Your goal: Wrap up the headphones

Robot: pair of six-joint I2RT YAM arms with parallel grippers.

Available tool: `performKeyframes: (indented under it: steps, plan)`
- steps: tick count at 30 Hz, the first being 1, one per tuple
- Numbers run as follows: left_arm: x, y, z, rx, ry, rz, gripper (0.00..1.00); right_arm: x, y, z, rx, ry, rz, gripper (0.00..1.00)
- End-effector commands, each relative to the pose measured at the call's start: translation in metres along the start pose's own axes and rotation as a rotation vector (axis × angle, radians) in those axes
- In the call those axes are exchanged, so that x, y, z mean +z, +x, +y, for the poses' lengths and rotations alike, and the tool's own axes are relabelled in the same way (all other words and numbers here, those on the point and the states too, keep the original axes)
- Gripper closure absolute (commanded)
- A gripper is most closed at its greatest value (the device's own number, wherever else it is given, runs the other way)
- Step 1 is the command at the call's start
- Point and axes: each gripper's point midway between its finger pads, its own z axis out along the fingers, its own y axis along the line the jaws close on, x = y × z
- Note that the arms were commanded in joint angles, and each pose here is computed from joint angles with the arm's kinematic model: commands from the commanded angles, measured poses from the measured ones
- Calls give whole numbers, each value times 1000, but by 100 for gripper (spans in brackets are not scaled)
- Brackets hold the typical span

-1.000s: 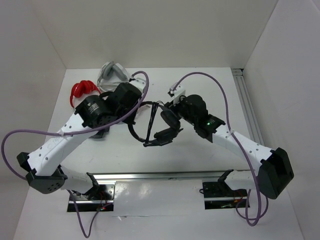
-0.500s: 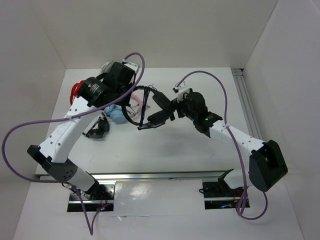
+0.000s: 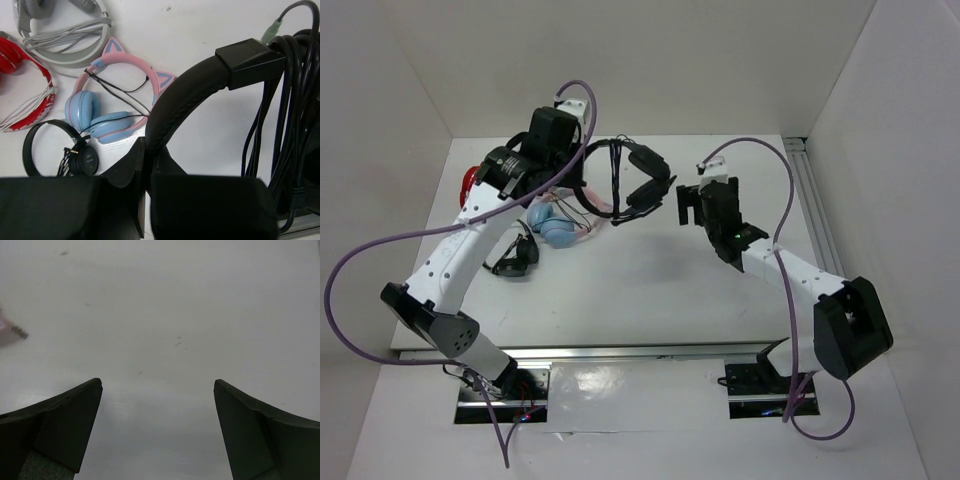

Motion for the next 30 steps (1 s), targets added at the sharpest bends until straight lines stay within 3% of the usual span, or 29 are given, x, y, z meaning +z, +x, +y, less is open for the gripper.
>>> performKeyframes:
  steps: [1, 5, 8, 17, 23, 30]
  plan:
    - [3, -31, -17, -95, 83, -117, 100, -1, -13, -59, 133, 350, -60, 0]
    - [14, -22, -27, -86, 113, -104, 100, -10, -5, -110, 265, 597, -18, 0]
    - [27, -9, -34, -76, 126, -83, 100, -23, -10, -125, 357, 652, -19, 0]
    - [75, 27, -53, -134, 149, -6, 100, -67, -59, -100, 411, 439, -39, 0]
    - [115, 54, -87, -136, 174, 32, 100, -107, -87, -65, 408, 238, -139, 0]
    - [166, 75, -111, -157, 154, 115, 100, -151, -100, -68, 413, 211, -159, 0]
